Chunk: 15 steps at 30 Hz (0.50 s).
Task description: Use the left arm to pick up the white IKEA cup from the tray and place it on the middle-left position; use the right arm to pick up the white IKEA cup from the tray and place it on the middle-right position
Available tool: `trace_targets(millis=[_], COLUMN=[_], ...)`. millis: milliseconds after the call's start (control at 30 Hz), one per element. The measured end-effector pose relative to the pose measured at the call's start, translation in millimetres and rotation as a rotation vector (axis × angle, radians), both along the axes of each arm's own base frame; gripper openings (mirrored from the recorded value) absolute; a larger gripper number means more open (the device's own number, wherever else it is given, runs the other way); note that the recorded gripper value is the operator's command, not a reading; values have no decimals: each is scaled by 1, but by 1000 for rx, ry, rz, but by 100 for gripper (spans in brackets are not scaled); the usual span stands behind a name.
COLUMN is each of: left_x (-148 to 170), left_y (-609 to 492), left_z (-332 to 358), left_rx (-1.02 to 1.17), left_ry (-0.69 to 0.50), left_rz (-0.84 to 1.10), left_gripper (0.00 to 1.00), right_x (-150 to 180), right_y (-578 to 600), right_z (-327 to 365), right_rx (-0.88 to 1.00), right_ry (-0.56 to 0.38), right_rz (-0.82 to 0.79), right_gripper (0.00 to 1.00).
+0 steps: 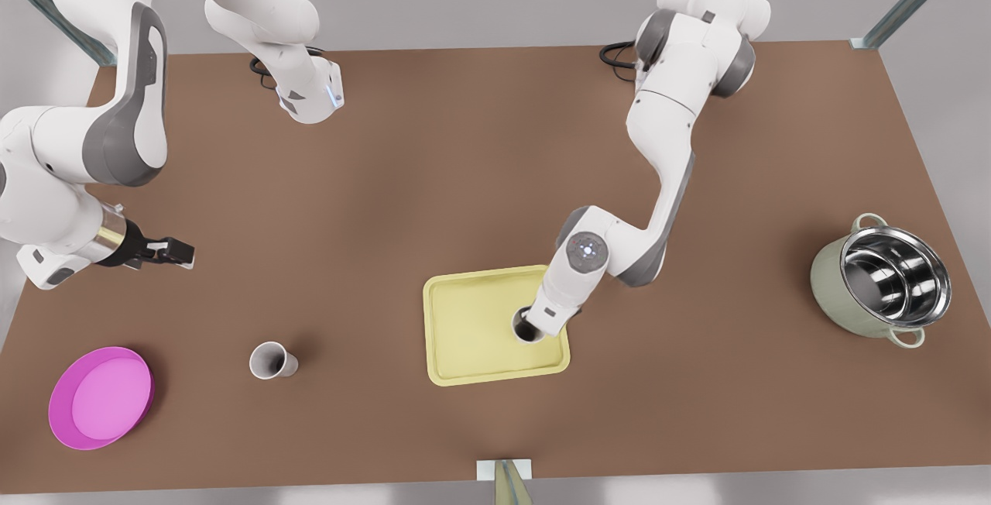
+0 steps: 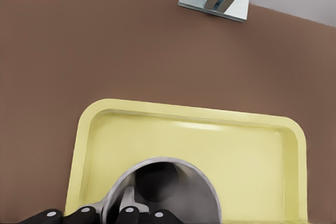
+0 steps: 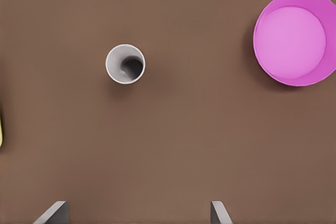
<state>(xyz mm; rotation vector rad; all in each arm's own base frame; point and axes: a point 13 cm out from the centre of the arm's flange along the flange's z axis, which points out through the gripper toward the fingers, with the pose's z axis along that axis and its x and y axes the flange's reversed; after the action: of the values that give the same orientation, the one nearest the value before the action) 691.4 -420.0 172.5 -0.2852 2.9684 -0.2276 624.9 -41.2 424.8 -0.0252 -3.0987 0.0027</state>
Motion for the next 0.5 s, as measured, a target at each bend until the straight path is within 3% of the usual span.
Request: trace_targets(millis=[167,333,500], left_x=[-34,0,13], left_y=[107,272,375], left_z=[12,3,-14], left_rx=[66,80,90], left_ry=[88,113,121], left_rz=[95,246,269], left_gripper=[0,0,0], right_x=[1,3,6], right_y=[-2,-1,0], right_z=[0,0,7], right_rx=[-1,-1,-2], right_ry=[-6,-12,-30], right_rz=[-6,-5,-5], right_gripper=[100,100,100])
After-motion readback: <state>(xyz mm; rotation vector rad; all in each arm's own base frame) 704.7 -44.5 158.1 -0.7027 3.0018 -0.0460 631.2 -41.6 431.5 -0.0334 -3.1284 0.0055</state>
